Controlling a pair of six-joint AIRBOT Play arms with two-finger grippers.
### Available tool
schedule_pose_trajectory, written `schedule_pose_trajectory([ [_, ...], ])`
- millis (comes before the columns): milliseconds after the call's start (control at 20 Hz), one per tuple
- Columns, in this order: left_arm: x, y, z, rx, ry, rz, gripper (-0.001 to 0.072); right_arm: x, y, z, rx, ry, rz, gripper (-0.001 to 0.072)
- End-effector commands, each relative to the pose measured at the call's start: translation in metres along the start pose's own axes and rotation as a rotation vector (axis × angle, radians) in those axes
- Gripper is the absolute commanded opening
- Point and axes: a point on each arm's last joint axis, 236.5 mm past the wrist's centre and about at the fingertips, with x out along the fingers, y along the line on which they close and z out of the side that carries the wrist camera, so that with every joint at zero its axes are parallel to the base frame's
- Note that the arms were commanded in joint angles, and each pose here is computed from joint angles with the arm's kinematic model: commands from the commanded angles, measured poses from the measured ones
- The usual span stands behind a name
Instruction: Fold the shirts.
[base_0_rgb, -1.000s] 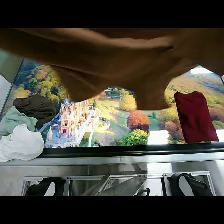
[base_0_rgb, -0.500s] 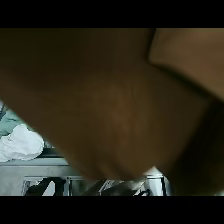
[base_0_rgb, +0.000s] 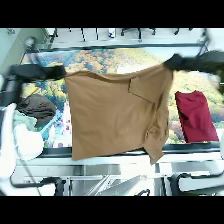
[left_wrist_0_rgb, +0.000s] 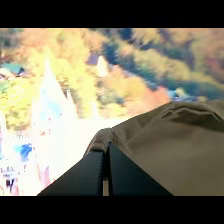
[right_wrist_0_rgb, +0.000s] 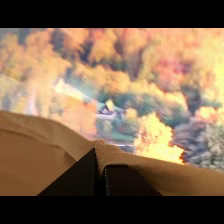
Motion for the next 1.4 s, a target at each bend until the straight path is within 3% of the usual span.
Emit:
schedule_pose_trajectory([
  [0,0.092,0.023,-0.022,-0.029,0.1,0.019,0.0013,0.073,-0.071,-0.036,0.127,0.041,-0.044,0.0026],
  [200,0.112,0.011,-0.006,-0.014,0.083,-0.005,0.0027,0.084,-0.086,-0.03,0.115,0.022,-0.061,0.0056],
  [250,0.111,0.008,-0.006,-0.01,0.102,-0.013,0.0279,0.082,-0.083,-0.025,0.108,0.015,-0.057,0.0202],
  [300,0.109,0.004,-0.008,-0.008,0.128,-0.026,0.0577,0.076,-0.08,-0.022,0.103,0.015,-0.05,0.0287],
  [350,0.104,0.001,-0.012,-0.009,0.165,-0.032,0.0673,0.069,-0.076,-0.021,0.099,0.025,-0.04,0.0287],
  [650,-0.001,0.048,-0.023,-0.127,0.307,0.022,0.0667,-0.039,-0.081,-0.037,0.101,0.195,-0.115,0.023],
  [850,-0.073,0.075,-0.098,-0.211,0.522,0.05,0.0667,-0.102,-0.106,-0.099,0.185,0.254,-0.237,0.0231],
  [900,-0.082,0.079,-0.127,-0.247,0.565,0.055,0.0668,-0.114,-0.118,-0.127,0.246,0.258,-0.267,0.0246],
  [950,-0.086,0.083,-0.154,-0.281,0.591,0.062,0.0668,-0.125,-0.13,-0.151,0.325,0.246,-0.293,0.0385],
  [1000,-0.088,0.085,-0.185,-0.321,0.613,0.072,0.0668,-0.133,-0.141,-0.175,0.414,0.237,-0.312,0.0464],
  [1150,-0.086,0.08,-0.27,-0.392,0.692,0.064,0.0668,-0.143,-0.155,-0.232,0.563,0.263,-0.325,0.0462],
  [1350,-0.073,0.047,-0.324,-0.49,0.724,-0.075,0.0668,-0.138,-0.151,-0.262,0.6,0.323,-0.311,0.0462],
])
